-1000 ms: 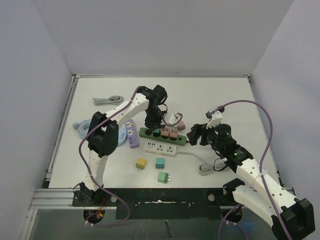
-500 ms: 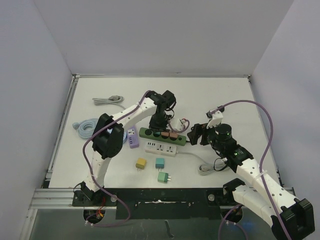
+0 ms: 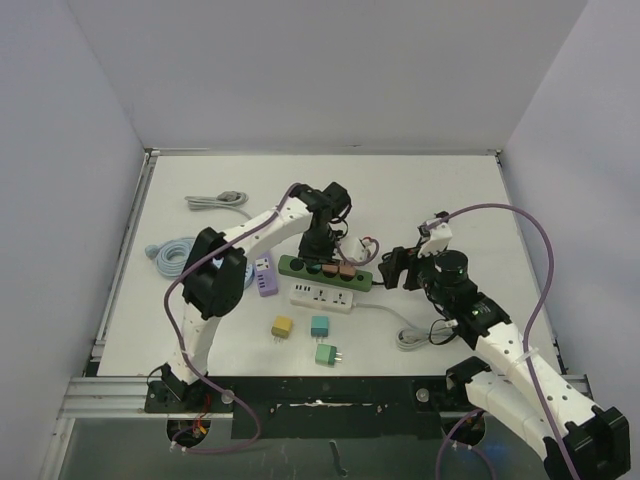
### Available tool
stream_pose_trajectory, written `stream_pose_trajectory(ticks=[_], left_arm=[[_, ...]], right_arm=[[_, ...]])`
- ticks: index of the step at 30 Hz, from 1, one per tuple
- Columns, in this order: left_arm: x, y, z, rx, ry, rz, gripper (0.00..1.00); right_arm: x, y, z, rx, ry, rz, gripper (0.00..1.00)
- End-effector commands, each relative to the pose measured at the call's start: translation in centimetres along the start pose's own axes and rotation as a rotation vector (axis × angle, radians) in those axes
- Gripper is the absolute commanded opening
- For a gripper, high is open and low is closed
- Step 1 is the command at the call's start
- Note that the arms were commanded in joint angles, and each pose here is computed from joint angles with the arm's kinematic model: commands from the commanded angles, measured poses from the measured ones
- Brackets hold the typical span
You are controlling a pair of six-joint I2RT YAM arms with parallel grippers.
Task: Insert the plug
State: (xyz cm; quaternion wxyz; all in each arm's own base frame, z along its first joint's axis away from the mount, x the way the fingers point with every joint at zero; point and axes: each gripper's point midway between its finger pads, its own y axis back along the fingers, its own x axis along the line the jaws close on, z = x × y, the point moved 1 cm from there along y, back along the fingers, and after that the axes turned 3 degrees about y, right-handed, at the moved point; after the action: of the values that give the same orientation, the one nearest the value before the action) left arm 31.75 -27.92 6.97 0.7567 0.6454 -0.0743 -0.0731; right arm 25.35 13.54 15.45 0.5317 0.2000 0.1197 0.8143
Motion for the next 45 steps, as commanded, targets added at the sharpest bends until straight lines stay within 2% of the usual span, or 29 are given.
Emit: stream_pose_trajectory(ticks=[1, 7, 14, 18, 20, 21, 24, 26, 32, 35, 37, 41, 45], left_arm=[[-3.3, -8.9, -0.5, -0.039, -0.018, -0.188, 0.06], [-3.4, -10.6, -1.0, -0.055, 0.000, -0.154, 0.00], [-3.8, -12.1, -1.2, -0.022, 0.030, -0.225, 0.00], [-3.4, -11.3, -0.8, -0.051, 0.046, -0.262, 0.00], [-3.2, -9.8, 0.3, -0.102, 0.042, -0.261, 0.13], [-2.8, -8.4, 1.0, -0.137, 0.036, -0.242, 0.25], [-1.7, -4.3, 2.5, -0.201, 0.017, -0.176, 0.71], [-0.9, -1.2, 3.5, -0.250, 0.007, -0.125, 0.75], [0.4, 8.5, 4.6, -0.391, 0.011, 0.088, 0.76], [0.1, 11.5, 4.1, -0.463, 0.057, 0.186, 0.76], [0.4, 13.2, 3.6, -0.517, 0.152, 0.272, 0.76], [3.3, 17.7, 0.9, -0.630, 0.657, 0.643, 0.76], [3.0, 19.7, -2.8, -0.708, 1.082, 0.807, 0.77]], right_arm=[[-1.4, 0.5, 1.6, -0.087, -0.014, -0.080, 0.82], [-2.5, 1.4, 2.4, -0.125, -0.045, -0.154, 0.82], [-2.5, 1.7, 1.9, -0.117, -0.062, -0.155, 0.82], [-2.6, 1.8, 2.2, -0.122, -0.053, -0.159, 0.82], [-2.6, 1.9, 2.5, -0.124, -0.048, -0.162, 0.82], [-2.6, 2.1, 2.7, -0.126, -0.046, -0.164, 0.83], [-2.7, 2.3, 3.2, -0.128, -0.040, -0.169, 0.83], [-2.7, 2.4, 3.3, -0.129, -0.035, -0.172, 0.83], [-2.5, 2.9, 4.1, -0.131, -0.040, -0.166, 0.83], [-2.2, 2.9, 4.5, -0.131, -0.055, -0.159, 0.83], [-2.1, 2.6, 4.9, -0.123, -0.065, -0.160, 0.83], [-2.5, 0.3, 4.6, -0.005, -0.114, -0.210, 0.83], [-2.0, -3.8, 3.6, 0.174, -0.152, -0.212, 0.82]])
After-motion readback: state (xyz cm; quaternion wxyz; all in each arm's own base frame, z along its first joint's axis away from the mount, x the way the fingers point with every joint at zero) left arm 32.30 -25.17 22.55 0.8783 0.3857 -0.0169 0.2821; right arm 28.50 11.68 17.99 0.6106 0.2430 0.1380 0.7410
